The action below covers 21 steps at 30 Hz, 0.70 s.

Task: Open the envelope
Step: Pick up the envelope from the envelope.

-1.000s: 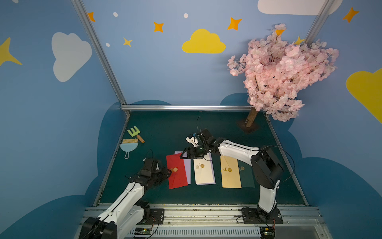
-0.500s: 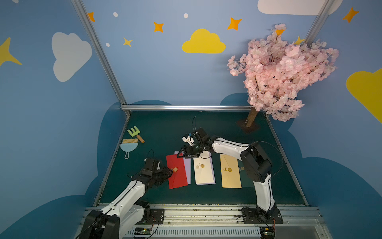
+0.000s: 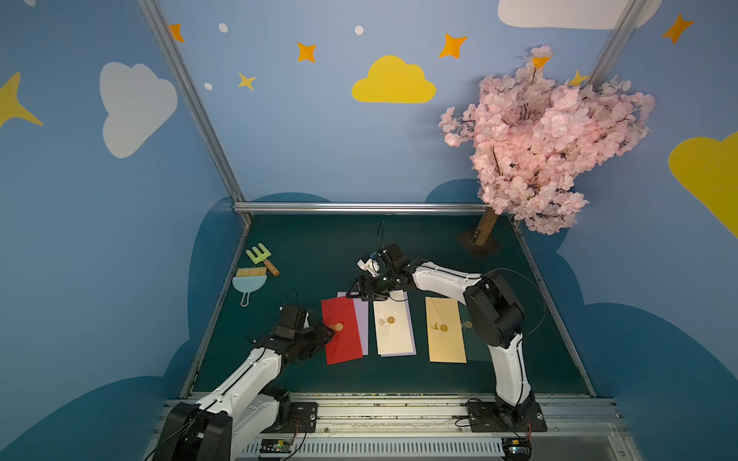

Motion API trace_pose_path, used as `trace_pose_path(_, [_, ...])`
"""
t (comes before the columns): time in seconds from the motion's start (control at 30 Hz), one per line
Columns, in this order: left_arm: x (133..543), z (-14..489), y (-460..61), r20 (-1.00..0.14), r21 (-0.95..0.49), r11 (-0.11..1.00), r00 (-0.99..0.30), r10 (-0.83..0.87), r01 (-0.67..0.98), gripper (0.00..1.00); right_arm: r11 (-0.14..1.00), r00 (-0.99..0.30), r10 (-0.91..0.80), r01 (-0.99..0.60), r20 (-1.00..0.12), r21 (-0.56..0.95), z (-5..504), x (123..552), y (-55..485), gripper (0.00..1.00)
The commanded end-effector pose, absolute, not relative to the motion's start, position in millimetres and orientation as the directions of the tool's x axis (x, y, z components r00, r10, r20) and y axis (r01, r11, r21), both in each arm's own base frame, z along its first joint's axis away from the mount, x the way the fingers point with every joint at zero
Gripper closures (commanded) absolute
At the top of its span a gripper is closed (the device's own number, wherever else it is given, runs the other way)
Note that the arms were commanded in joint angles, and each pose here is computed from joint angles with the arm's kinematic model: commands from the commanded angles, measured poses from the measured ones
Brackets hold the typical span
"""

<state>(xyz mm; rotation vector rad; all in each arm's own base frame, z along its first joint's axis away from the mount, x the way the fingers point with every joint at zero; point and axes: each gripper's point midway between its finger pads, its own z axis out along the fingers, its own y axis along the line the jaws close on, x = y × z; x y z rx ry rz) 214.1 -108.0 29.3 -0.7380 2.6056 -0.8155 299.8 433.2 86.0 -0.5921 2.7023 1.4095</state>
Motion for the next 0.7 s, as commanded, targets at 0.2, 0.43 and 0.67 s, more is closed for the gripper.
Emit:
trace_pose_path(0.2, [210,25,-109,-0.12,-0.593,0.706,-0.826,-0.551,-0.386,0.43,0.506,-0.931,-0.309,-0.334,-0.194,0.796,71,315,436,0.15])
trace_pose_path(0.43, [208,23,-109,-0.115,-0.594,0.703,-0.824,-0.555,-0.391,0.43,0.511,-0.936,-0.302,-0.318,-0.18,0.798,59,320,441,0.15])
trace_pose_path(0.67, [209,21,-110,-0.11,-0.594,0.702,-0.825,-0.554,-0.392,0.42,0.504,-0.938,-0.315,-0.295,-0.146,0.812,48,315,448,0.15])
